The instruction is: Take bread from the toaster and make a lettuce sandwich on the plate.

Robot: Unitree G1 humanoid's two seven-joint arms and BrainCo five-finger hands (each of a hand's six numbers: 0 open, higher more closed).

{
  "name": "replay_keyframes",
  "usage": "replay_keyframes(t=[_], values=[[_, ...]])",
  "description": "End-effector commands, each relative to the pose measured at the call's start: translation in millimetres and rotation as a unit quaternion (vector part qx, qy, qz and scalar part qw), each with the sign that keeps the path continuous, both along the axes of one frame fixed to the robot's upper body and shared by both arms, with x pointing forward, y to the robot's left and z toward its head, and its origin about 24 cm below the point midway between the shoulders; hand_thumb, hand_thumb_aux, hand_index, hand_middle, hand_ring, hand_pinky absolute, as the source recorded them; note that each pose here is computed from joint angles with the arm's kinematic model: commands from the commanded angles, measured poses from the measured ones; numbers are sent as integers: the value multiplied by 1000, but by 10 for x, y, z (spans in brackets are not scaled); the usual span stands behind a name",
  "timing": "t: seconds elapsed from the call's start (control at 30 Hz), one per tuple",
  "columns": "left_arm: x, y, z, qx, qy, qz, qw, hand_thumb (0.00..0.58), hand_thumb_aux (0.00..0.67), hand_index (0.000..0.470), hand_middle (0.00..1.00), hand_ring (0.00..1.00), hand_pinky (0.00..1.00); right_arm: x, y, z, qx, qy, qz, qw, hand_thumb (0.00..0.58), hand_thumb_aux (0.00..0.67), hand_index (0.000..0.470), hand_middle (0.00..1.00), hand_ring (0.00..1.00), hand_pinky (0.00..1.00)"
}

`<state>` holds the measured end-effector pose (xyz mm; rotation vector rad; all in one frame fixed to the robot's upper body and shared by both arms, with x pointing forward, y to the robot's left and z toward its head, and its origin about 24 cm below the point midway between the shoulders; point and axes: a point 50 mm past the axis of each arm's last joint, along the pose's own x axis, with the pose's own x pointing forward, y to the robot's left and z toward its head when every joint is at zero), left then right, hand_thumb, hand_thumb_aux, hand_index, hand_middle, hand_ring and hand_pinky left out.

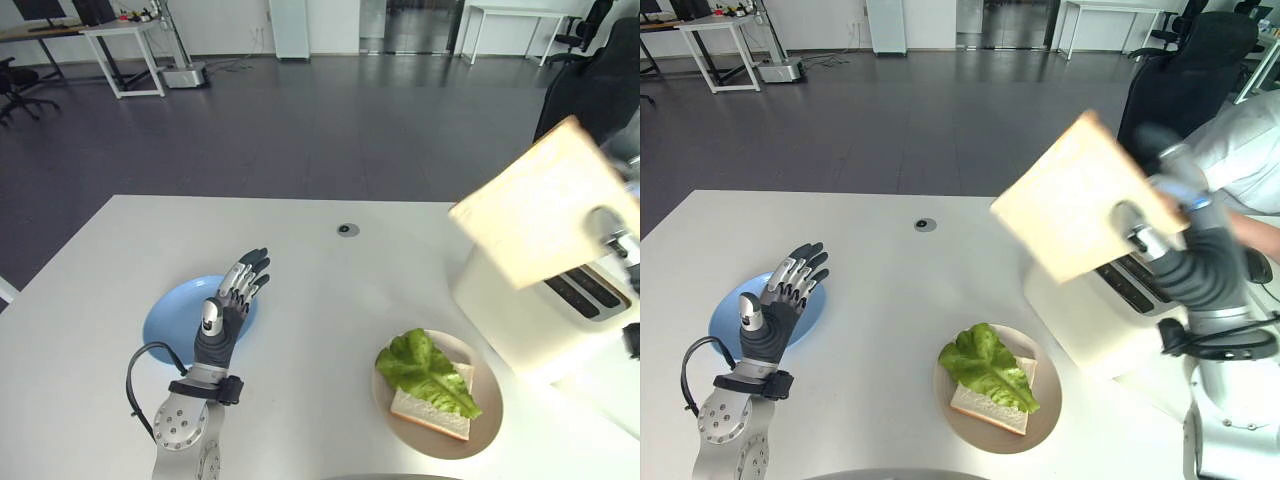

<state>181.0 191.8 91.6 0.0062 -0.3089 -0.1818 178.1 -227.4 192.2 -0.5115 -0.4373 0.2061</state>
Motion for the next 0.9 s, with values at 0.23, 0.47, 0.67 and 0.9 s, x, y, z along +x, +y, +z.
replay_keyframes(t=[0.23, 0.47, 0.67, 0.9], values=[[-16, -37, 51, 3, -6, -4, 1000, 0, 0, 0, 0, 0, 0, -245, 93, -970, -47, 320, 130, 937, 580, 670, 470, 0, 0, 0], [-33, -49, 56, 4, -6, -7, 1000, 0, 0, 0, 0, 0, 0, -229, 63, -1243, -77, 346, 123, 927, 580, 670, 470, 0, 0, 0], [-45, -51, 60, 5, -6, -8, 1000, 0, 0, 0, 0, 0, 0, -206, 125, -1360, -90, 339, 126, 928, 578, 631, 442, 0, 0, 0], [-63, -54, 65, 4, -6, -8, 1000, 0, 0, 0, 0, 0, 0, -37, 89, -1242, -50, 270, 80, 958, 0, 0, 0, 0, 0, 0]])
